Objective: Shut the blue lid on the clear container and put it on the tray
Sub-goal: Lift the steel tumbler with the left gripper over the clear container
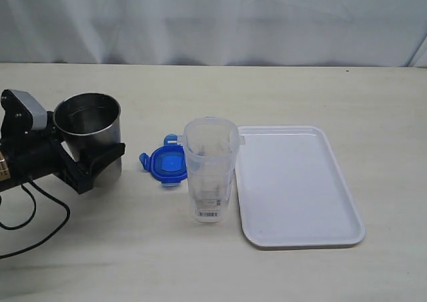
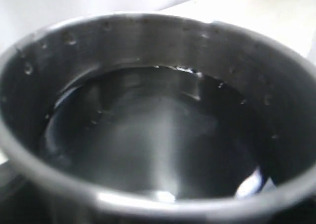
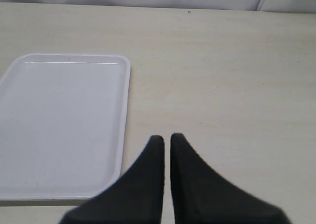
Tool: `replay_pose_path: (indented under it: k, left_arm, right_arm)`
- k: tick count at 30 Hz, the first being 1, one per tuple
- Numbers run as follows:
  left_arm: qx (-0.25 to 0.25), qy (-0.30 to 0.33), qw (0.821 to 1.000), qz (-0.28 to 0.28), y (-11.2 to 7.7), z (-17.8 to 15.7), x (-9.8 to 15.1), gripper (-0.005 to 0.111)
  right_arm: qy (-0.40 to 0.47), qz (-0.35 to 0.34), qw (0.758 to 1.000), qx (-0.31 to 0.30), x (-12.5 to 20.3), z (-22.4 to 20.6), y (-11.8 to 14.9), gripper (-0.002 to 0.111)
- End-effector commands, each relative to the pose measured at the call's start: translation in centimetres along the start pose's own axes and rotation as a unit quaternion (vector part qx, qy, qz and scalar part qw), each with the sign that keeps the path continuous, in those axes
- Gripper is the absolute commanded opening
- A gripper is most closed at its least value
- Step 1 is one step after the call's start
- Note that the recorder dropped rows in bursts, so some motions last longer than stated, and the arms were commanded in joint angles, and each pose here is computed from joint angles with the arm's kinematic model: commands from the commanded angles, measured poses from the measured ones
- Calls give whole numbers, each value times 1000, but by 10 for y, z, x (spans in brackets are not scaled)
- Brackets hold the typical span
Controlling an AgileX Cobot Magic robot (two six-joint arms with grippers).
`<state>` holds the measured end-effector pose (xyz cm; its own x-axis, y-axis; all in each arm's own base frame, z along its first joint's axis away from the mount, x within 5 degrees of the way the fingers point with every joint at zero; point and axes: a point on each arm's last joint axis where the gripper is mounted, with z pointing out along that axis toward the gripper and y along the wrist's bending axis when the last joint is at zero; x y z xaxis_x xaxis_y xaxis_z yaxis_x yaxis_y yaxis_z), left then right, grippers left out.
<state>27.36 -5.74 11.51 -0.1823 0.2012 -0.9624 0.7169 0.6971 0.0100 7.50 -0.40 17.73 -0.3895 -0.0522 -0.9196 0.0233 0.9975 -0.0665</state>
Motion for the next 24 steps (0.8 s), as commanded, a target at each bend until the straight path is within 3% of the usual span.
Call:
replay_pose_path:
  k: [1, 13, 24]
  left_arm:
    - [1, -75, 997, -3, 6, 1, -29, 0]
    - [13, -134, 991, -23, 31, 21, -70, 0]
    - [73, -148, 986, 31, 0, 63, -106, 0]
  right_arm:
    - [-3, -3, 1000, -1, 0, 0, 0, 5]
    - [-3, -3, 1000, -1, 0, 0, 0, 5]
    - [-3, -3, 1000, -1, 0, 0, 0, 5]
